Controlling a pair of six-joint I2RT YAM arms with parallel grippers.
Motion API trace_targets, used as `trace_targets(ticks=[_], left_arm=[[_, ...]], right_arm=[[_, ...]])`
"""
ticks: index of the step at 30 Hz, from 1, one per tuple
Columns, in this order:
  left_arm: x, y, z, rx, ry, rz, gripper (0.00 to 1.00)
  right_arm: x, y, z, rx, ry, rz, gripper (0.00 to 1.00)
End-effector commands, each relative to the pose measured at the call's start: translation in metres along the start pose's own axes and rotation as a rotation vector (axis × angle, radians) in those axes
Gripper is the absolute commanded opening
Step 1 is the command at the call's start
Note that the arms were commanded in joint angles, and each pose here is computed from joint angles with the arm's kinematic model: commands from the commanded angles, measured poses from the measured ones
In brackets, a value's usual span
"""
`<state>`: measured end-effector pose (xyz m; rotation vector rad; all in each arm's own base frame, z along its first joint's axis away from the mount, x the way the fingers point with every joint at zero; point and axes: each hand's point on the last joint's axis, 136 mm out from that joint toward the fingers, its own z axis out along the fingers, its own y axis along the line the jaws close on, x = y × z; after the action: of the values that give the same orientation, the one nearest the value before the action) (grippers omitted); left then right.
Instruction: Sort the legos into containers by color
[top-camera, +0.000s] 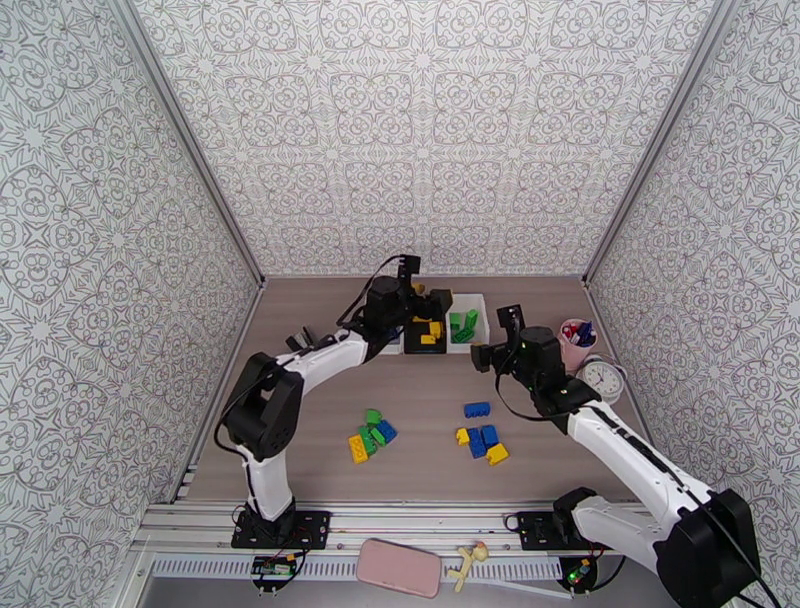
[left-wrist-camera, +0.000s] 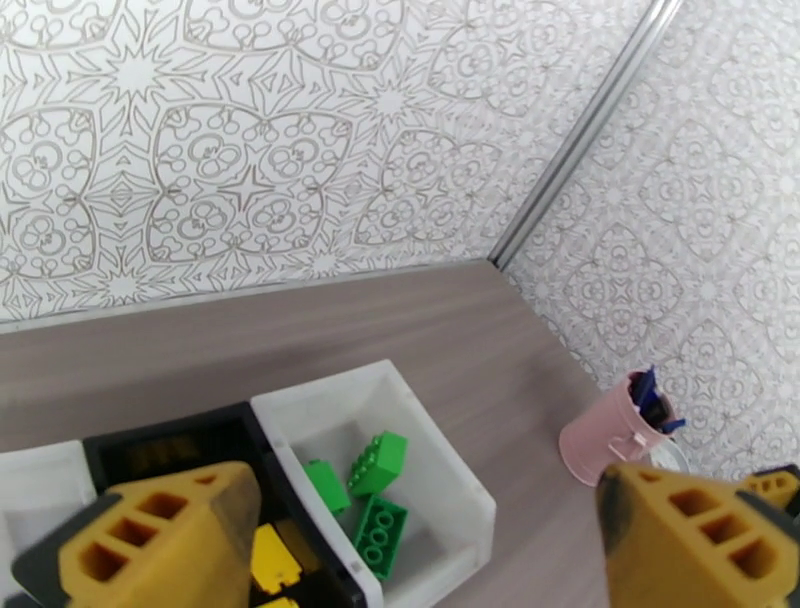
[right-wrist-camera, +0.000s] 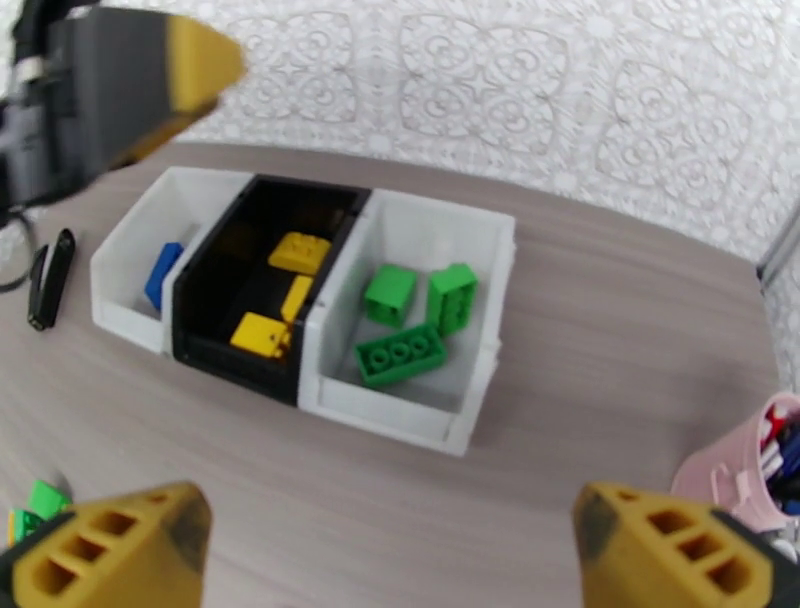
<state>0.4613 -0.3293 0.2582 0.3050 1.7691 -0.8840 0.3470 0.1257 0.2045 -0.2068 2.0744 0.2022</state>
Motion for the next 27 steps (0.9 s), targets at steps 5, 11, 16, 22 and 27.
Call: trace_targets(ticks=[5,11,16,22,27], left_arm=[[0.035,-0.022,-0.066,0.09,0.075,0.231,1.0],[0.085,-0.053,-0.118,0.31,0.206,0.426,1.0],[0.115,-0.08,-0.145,0.414,0.279,0.541,1.0],[0.137,-0.091,-0.161,0.505,0.307,0.602,1.0],[0.144,-0.089,-0.164,0.505,0.337,0.62,1.0]], right_arm=[[0.054,-0.013,0.005,0.093,0.229,0.139,1.0],[0.095,0.0,0.005,0.11,0.387,0.112,1.0],[0.118,0.019,0.006,0.088,0.468,0.112,1.0],[0.144,0.04,0.014,0.056,0.565,0.104,0.99],[0.161,0.051,0.023,0.057,0.622,0.092,1.0]])
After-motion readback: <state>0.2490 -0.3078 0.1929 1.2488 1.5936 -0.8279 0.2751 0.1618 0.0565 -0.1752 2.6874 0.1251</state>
